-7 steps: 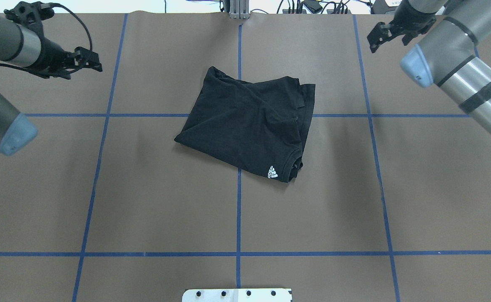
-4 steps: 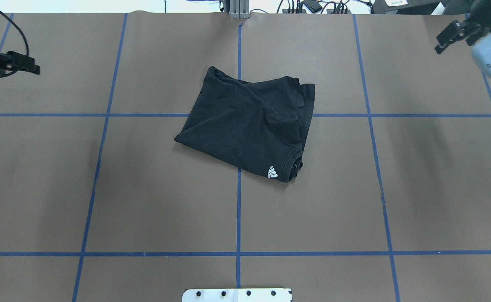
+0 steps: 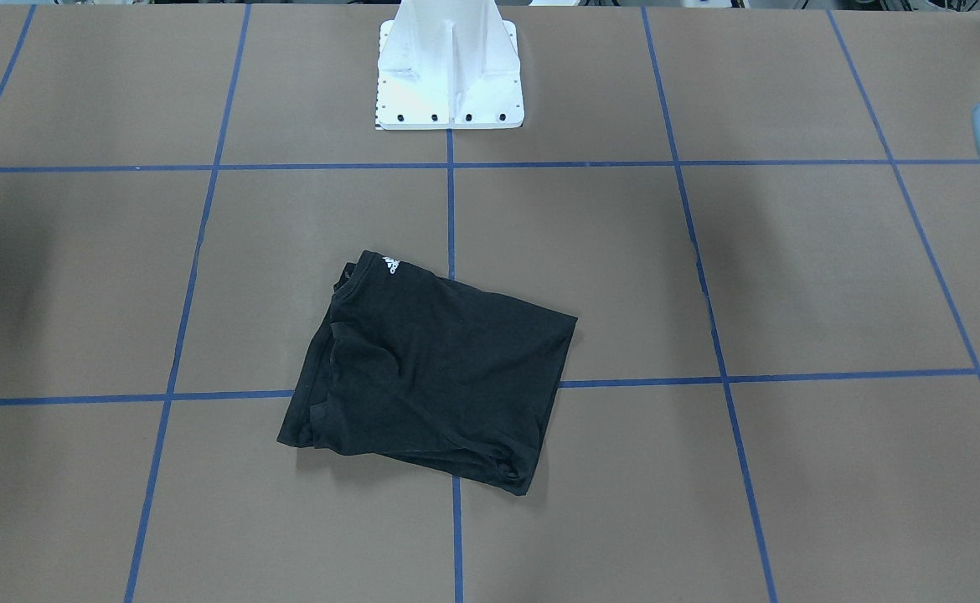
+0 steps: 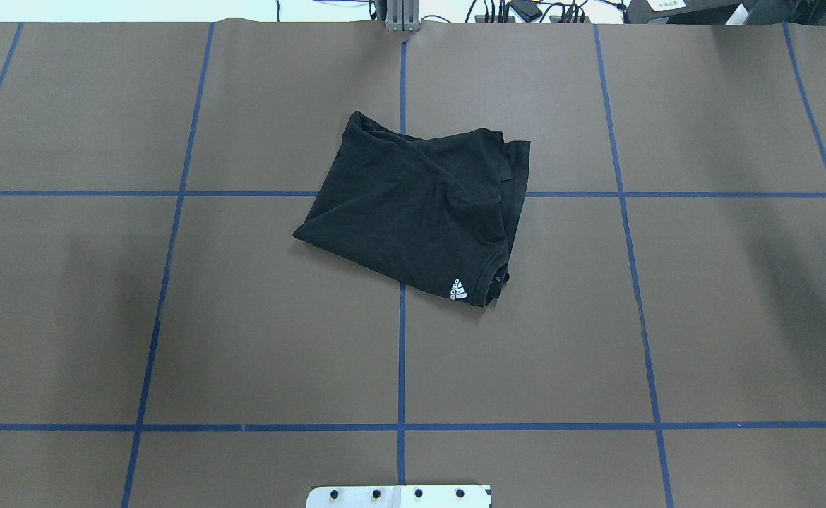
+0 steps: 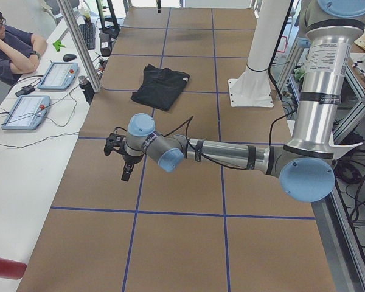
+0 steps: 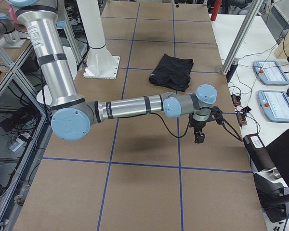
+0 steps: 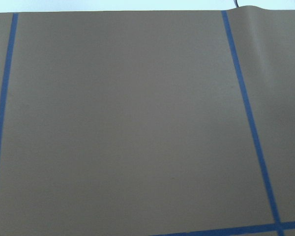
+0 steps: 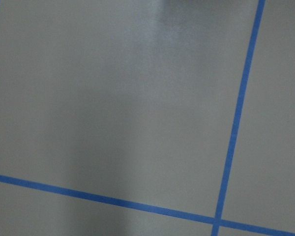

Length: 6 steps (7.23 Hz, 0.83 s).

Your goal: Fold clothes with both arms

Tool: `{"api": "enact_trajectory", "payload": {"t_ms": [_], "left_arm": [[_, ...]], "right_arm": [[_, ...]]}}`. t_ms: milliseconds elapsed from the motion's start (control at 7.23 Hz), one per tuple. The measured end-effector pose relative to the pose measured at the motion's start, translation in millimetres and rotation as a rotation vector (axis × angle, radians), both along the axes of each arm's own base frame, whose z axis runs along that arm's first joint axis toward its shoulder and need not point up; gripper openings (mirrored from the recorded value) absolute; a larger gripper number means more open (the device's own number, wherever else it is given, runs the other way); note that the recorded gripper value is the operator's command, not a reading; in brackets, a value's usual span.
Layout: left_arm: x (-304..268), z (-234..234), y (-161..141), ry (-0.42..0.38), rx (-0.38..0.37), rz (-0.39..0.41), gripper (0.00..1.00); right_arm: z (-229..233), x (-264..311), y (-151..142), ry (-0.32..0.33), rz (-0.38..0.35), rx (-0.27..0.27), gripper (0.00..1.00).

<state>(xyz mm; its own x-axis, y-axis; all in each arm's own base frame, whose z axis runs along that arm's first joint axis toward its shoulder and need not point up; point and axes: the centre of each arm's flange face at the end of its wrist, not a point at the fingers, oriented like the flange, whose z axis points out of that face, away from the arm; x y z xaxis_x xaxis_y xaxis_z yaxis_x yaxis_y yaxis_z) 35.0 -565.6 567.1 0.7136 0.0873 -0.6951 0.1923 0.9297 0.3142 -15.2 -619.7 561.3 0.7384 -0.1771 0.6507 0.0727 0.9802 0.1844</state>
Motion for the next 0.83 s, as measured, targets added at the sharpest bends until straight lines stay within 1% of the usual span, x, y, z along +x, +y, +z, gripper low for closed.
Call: {"api": "enact_trajectory", "payload": {"t_ms": [138, 277, 415, 692, 830], "left_arm": [[-18.7, 11.5, 3.4, -0.019, 0.021, 0.004, 1.00], [-35.4, 21.0, 9.2, -0.056, 0.075, 0.040, 1.00], [-50.6, 30.5, 16.8, -0.085, 0.109, 0.063, 1.00], [-65.9, 39.9, 24.2, -0.110, 0.118, 0.066, 1.00], [-70.1, 42.2, 25.6, -0.114, 0.103, 0.064, 1.00]], "right_arm": [[10.3, 9.9, 7.9, 0.005, 0.014, -0.013, 1.00], [17.6, 14.3, 12.8, 0.008, 0.021, -0.023, 1.00], [23.3, 17.2, 17.2, 0.006, 0.024, -0.032, 1.00], [37.2, 27.7, 27.9, -0.004, 0.039, -0.063, 1.00], [46.4, 31.5, 34.4, 0.000, 0.044, -0.081, 1.00]]}}
